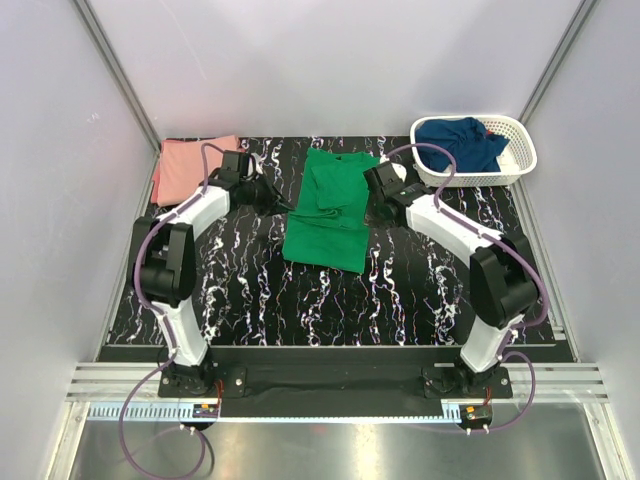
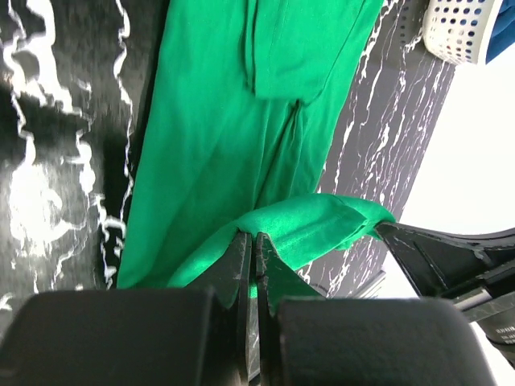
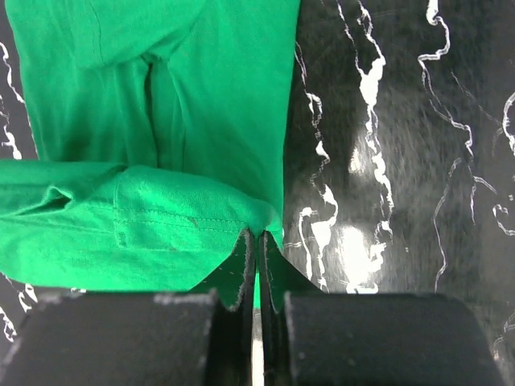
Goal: Fold and stack the t-shirts
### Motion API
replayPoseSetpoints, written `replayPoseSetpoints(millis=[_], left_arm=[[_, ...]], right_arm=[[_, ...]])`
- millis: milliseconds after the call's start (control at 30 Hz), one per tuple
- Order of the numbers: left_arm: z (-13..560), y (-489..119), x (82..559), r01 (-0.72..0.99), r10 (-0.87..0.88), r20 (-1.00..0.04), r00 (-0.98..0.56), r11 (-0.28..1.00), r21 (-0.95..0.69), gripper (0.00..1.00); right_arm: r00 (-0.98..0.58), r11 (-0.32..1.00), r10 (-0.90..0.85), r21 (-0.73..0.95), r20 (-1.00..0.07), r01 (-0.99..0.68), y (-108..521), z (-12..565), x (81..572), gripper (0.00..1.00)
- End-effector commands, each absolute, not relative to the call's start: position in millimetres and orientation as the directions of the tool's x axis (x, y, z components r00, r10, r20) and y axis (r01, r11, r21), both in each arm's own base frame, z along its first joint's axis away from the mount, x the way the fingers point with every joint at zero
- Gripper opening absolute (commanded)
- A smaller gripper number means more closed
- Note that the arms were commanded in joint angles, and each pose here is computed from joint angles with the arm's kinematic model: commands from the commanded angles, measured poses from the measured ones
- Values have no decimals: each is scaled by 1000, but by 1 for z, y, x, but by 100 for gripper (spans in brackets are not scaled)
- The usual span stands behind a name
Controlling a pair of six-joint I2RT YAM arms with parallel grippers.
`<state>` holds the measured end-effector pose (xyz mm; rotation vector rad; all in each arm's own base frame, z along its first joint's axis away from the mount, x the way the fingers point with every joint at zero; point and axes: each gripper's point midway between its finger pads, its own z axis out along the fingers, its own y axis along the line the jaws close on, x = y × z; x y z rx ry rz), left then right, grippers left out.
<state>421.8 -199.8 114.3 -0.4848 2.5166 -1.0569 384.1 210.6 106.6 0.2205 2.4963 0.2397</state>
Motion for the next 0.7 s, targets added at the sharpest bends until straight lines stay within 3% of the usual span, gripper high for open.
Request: replayPoseSetpoints(millis=[0,267,667], left_arm=[[129,-205,443,-88,-410,-236,-881,632,-770,0],[111,-207,461,-110,-407,-180,-896,595,-796,0],[110,-218,488,-76,-391,-179,-903,555,-828,0]], right_arm=[[-770,962,195,270,-607,31,224,129,408,0],[-786,960,208,275,-583,50,221,114,424,0],[-781,958,241,272,-576,95,207,110,445,0]])
